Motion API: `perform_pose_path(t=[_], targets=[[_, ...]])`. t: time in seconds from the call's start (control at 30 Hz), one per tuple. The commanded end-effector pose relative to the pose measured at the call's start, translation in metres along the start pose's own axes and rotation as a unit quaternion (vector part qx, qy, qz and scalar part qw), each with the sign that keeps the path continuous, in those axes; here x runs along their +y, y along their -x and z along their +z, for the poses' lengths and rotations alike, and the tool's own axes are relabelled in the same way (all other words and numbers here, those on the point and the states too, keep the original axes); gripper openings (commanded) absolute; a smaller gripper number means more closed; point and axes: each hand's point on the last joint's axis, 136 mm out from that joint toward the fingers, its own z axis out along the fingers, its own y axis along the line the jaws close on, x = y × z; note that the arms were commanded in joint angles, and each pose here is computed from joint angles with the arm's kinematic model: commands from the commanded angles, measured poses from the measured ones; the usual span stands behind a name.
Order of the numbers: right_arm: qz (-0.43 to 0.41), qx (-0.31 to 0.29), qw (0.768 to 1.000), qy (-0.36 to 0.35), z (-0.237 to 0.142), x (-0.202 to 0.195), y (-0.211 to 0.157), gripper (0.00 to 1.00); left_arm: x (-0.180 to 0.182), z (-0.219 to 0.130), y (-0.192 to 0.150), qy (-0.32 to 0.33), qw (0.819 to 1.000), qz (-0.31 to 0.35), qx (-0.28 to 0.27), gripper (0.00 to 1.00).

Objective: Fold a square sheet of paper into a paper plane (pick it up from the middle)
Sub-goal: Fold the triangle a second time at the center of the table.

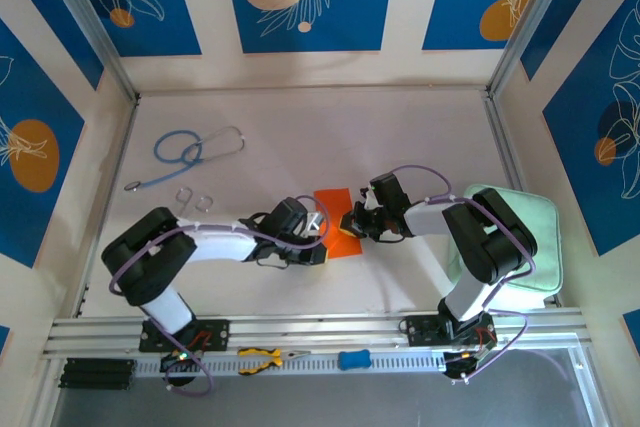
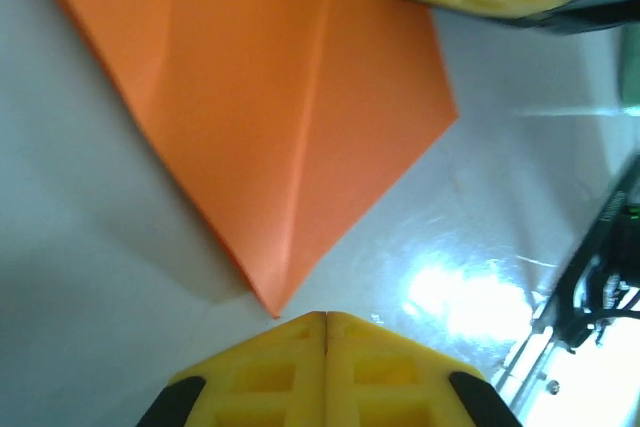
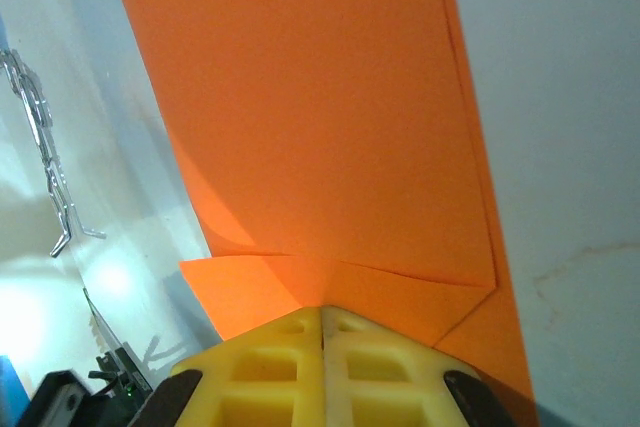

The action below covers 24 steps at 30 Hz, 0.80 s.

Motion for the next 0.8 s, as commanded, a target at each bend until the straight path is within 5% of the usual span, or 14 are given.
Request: perform_pose_path(t=[0.0,0.33,0.77], targets=[[0.027,0.008,0.998,-0.054,-0.002,-0.033,-0.011,0.00,-0.025,-0.014,0.021,-0.020,0.999,0.025,-0.035,0.00],[0.027,0.012,0.998,-0.051,0.000,-0.032,-0.011,0.00,-0.011,0.020,0.050,0.005,0.999,0.011,-0.044,0.00],[-0.001,0.010,1.000,-0.011,-0.007,-0.004,-0.002,0.00,0.048,0.029,-0.012,0.055,0.997,-0.054,0.013,0.00]])
